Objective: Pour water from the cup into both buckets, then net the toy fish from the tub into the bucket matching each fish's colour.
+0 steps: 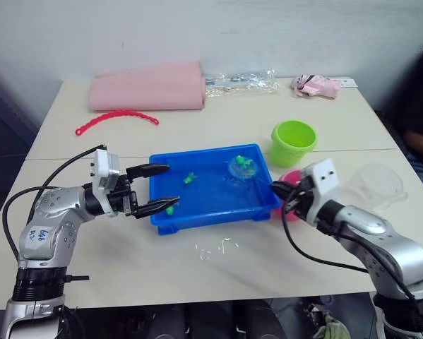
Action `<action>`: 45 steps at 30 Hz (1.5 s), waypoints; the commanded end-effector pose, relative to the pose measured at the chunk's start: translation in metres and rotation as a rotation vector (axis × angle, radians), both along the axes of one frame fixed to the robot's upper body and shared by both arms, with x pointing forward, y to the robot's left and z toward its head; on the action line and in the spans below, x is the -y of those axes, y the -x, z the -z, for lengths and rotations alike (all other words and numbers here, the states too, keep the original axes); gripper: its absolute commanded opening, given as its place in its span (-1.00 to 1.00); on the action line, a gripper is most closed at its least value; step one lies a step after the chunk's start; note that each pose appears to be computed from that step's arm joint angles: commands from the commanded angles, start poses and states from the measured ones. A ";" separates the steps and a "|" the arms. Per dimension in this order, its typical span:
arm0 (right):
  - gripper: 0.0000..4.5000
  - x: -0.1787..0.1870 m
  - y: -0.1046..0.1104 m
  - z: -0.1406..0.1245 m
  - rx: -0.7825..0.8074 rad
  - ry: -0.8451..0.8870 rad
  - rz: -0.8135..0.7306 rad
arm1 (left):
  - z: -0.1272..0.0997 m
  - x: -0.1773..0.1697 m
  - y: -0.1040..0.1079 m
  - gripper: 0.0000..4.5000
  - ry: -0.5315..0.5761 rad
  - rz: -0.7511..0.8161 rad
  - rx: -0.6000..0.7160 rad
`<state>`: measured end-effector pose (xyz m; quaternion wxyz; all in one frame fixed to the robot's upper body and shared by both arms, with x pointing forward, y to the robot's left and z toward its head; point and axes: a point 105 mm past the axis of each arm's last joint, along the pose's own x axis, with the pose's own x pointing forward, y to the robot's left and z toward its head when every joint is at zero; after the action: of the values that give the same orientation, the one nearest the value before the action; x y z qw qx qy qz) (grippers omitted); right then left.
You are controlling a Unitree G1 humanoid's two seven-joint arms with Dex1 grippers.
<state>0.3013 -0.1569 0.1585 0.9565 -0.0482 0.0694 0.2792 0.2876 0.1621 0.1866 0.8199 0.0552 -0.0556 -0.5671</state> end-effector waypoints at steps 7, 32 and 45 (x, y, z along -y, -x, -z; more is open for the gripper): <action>-1.00 0.010 0.032 -0.028 0.133 -0.053 -0.089 | -0.015 0.000 0.001 0.98 0.047 -0.006 0.037; -1.00 0.071 -0.017 -0.053 0.287 0.082 0.168 | -0.041 0.027 -0.039 0.98 0.164 -0.055 0.031; -1.00 0.095 -0.068 -0.049 0.314 0.526 0.267 | -0.038 0.027 -0.034 0.98 0.165 -0.072 0.046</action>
<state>0.3686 -0.2473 0.1906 0.9517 -0.2771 0.0236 0.1302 0.3287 0.1359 0.2134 0.8455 -0.0097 -0.0917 -0.5259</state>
